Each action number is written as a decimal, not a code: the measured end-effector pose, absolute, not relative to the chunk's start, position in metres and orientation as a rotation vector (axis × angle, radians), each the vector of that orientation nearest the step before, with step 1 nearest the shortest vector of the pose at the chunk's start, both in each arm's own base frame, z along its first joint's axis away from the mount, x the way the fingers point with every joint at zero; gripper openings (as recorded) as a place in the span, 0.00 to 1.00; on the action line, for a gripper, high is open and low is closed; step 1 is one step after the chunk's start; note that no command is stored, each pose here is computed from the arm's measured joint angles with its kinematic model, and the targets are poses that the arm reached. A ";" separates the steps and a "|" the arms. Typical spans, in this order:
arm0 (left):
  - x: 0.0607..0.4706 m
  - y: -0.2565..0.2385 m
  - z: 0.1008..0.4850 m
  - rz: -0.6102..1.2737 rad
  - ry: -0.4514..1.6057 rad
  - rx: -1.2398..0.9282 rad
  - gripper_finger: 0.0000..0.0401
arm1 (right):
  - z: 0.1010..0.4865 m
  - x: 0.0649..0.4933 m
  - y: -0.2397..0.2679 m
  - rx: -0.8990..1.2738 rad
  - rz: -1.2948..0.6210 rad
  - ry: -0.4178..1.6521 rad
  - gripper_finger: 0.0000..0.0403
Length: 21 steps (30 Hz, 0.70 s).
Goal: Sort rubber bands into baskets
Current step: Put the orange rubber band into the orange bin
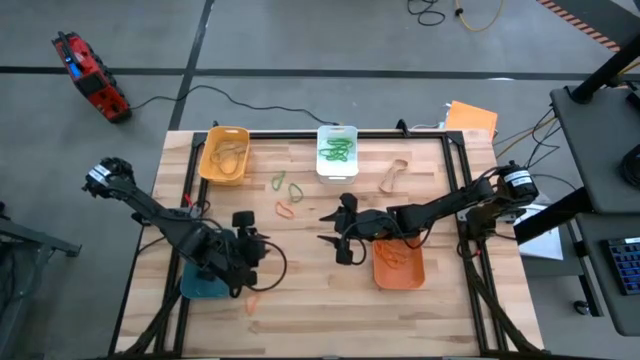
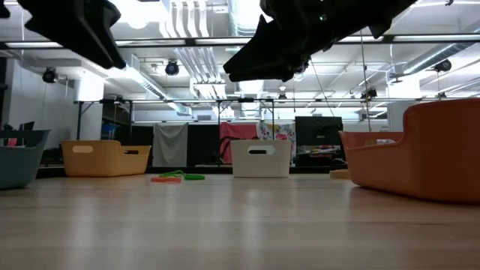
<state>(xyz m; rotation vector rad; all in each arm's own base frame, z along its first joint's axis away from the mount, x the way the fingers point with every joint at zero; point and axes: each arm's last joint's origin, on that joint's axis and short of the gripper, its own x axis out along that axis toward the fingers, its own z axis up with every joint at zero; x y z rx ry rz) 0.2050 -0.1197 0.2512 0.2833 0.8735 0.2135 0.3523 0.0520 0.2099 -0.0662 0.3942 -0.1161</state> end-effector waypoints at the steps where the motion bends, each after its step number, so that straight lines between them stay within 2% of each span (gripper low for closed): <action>1: 0.202 -0.118 0.249 0.216 0.871 0.289 0.35 | 0.210 0.352 0.052 -0.067 -0.124 0.396 0.53; 5: 0.190 -0.109 0.239 0.204 0.788 0.273 0.34 | 0.209 0.352 0.049 -0.056 -0.136 0.400 0.53; 11: 0.172 -0.095 0.236 0.111 0.513 0.229 0.29 | 0.213 0.359 0.035 -0.005 -0.183 0.388 0.53; 17: 0.155 -0.080 0.238 0.108 0.341 0.174 0.25 | 0.206 0.400 0.035 -0.101 -0.102 0.440 0.53; 21: 0.145 -0.071 0.240 0.212 0.290 0.146 0.25 | 0.205 0.426 0.033 -0.191 -0.207 0.497 0.53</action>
